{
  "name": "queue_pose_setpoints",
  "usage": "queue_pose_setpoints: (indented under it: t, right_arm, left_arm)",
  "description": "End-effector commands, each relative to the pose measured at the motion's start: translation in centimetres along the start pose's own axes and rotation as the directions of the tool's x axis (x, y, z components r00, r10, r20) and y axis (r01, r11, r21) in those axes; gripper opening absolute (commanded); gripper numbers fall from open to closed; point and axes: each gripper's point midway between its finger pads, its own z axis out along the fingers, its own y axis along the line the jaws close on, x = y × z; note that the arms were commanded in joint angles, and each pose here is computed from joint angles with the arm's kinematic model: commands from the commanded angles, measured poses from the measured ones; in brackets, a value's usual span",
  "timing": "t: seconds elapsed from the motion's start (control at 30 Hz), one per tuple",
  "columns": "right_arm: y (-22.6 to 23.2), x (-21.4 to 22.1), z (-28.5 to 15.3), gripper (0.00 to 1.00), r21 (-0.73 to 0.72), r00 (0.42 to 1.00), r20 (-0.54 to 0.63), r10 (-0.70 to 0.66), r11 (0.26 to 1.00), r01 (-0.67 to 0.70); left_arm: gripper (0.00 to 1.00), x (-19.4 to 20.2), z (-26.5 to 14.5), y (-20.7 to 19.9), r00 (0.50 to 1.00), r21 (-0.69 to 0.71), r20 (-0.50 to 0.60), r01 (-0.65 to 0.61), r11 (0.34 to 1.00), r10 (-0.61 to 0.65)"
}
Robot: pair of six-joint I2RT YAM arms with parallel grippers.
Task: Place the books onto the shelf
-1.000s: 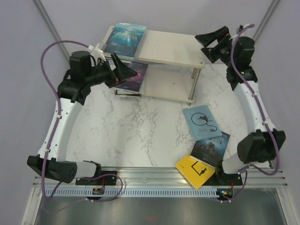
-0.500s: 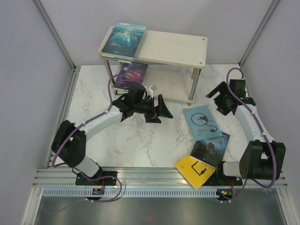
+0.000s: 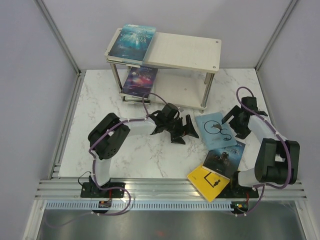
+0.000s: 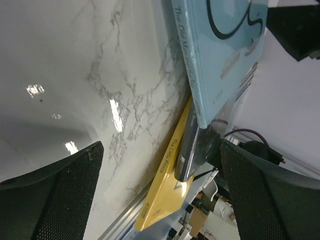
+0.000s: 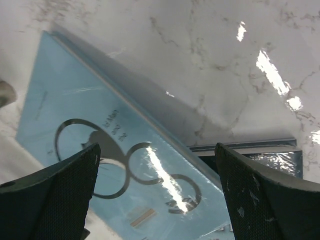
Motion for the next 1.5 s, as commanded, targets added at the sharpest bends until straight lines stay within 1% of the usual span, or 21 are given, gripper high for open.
queue_pose_setpoints:
  t: [0.0, 0.17, 0.27, 0.5, 0.57, 0.63, 0.67, 0.73, 0.77, 0.8, 0.87, 0.9, 1.0, 1.07, 1.13, 1.23, 1.3, 1.33, 1.4, 1.43, 1.47]
  right_arm:
    - [-1.8, 0.3, 1.3, 0.98, 0.057, 0.999, 0.011, -0.053, 0.997, 0.053]
    - [-2.2, 3.3, 2.8, 0.98, 0.002, 0.996, -0.069, -0.054, 0.998, 0.055]
    - [-2.9, 5.3, 3.1, 0.98, -0.015, 0.993, -0.111, -0.036, 0.999, 0.035]
    - [-3.2, 9.2, 2.3, 0.95, -0.103, 0.983, -0.182, 0.015, 0.994, -0.034]
    - [-3.2, 10.0, 2.3, 0.92, -0.120, 0.979, -0.204, 0.025, 0.991, -0.051]
    - [-2.9, 10.4, 2.1, 0.84, -0.147, 0.975, -0.219, 0.028, 0.987, -0.061]
    - [-2.7, 10.9, 2.0, 0.82, -0.163, 0.971, -0.235, 0.035, 0.984, -0.075]
    - [-2.4, 11.2, 1.6, 0.75, -0.192, 0.970, -0.242, 0.040, 0.977, -0.088]
    - [-2.2, 11.3, 1.5, 0.74, -0.203, 0.969, -0.243, 0.042, 0.975, -0.093]
    - [-2.0, 11.2, 1.3, 0.72, -0.212, 0.969, -0.242, 0.041, 0.973, -0.094]
    - [-1.7, 11.2, 1.0, 0.71, -0.224, 0.968, -0.247, 0.043, 0.970, -0.100]
    - [-1.7, 11.1, 0.8, 0.71, -0.227, 0.969, -0.245, 0.042, 0.969, -0.099]
    - [-1.6, 10.4, 0.3, 0.78, -0.212, 0.973, -0.225, 0.047, 0.973, -0.096]
    - [-1.4, 9.7, -0.2, 0.91, -0.197, 0.976, -0.211, 0.059, 0.975, -0.101]
    - [-0.6, 8.2, -1.0, 0.98, -0.197, 0.980, -0.176, 0.090, 0.972, -0.124]
    - [1.1, 5.5, -3.4, 0.98, -0.223, 0.988, -0.119, 0.102, 0.967, -0.127]
    - [2.0, 3.9, -5.3, 0.98, -0.236, 0.993, -0.077, 0.093, 0.966, -0.109]
    - [2.5, 2.6, -7.0, 0.98, -0.230, 0.995, -0.047, 0.088, 0.968, -0.097]
    - [3.3, 1.5, -9.0, 0.98, -0.256, 0.996, -0.016, 0.084, 0.963, -0.085]
    - [4.3, 0.6, -10.8, 0.98, -0.285, 0.997, 0.006, 0.079, 0.956, -0.074]
    - [5.0, 0.4, -11.8, 0.98, -0.310, 0.997, 0.007, 0.075, 0.948, -0.069]
  left_arm:
    - [1.00, -2.2, 2.2, -0.4, 0.995, 0.019, 0.087, 0.054, 0.998, -0.055]
    - [1.00, -2.4, 4.9, 1.1, 0.979, 0.018, 0.118, 0.168, 0.986, -0.169]
    - [1.00, -2.6, 6.2, 0.1, 0.970, 0.075, 0.129, 0.199, 0.977, -0.207]
    - [1.00, -1.3, 9.4, -1.7, 0.968, 0.103, 0.120, 0.209, 0.973, -0.221]
    - [1.00, -1.6, 9.2, -2.8, 0.964, 0.182, 0.132, 0.206, 0.961, -0.232]
    - [0.98, -1.9, 9.1, -3.7, 0.958, 0.236, 0.134, 0.216, 0.947, -0.252]
    - [0.96, -2.0, 9.1, -3.8, 0.958, 0.249, 0.133, 0.215, 0.944, -0.254]
    - [0.84, -2.2, 8.8, -5.0, 0.963, 0.298, 0.133, 0.189, 0.936, -0.236]
    - [0.71, -2.2, 8.6, -5.4, 0.963, 0.311, 0.131, 0.186, 0.932, -0.236]
    - [0.51, -2.2, 8.4, -5.8, 0.964, 0.327, 0.132, 0.176, 0.928, -0.230]
    - [0.29, -2.0, 7.8, -6.0, 0.964, 0.332, 0.131, 0.178, 0.926, -0.232]
    - [0.05, -2.0, 7.6, -6.0, 0.962, 0.334, 0.135, 0.182, 0.925, -0.238]
    - [0.02, -1.5, 6.5, -6.4, 0.965, 0.337, 0.128, 0.174, 0.925, -0.228]
    - [0.02, -0.8, 6.0, -5.8, 0.970, 0.321, 0.121, 0.163, 0.933, -0.211]
    - [0.02, 0.5, 4.3, -6.2, 0.979, 0.326, 0.096, 0.141, 0.935, -0.181]
    - [0.02, 2.2, 1.2, -8.1, 0.993, 0.347, 0.073, 0.063, 0.936, -0.093]
    - [0.02, 3.7, -0.2, -7.3, 0.998, 0.279, 0.040, 0.044, 0.959, -0.057]
    - [0.02, 3.9, -2.8, -9.9, 0.995, 0.313, 0.081, -0.082, 0.946, 0.060]
    - [0.02, 5.5, -4.9, -9.4, 0.989, 0.205, 0.057, -0.145, 0.968, 0.136]
    - [0.02, 5.8, -7.7, -11.4, 0.960, 0.221, 0.109, -0.275, 0.936, 0.256]
    - [0.02, 6.0, -9.6, -12.7, 0.946, 0.222, 0.131, -0.319, 0.921, 0.296]
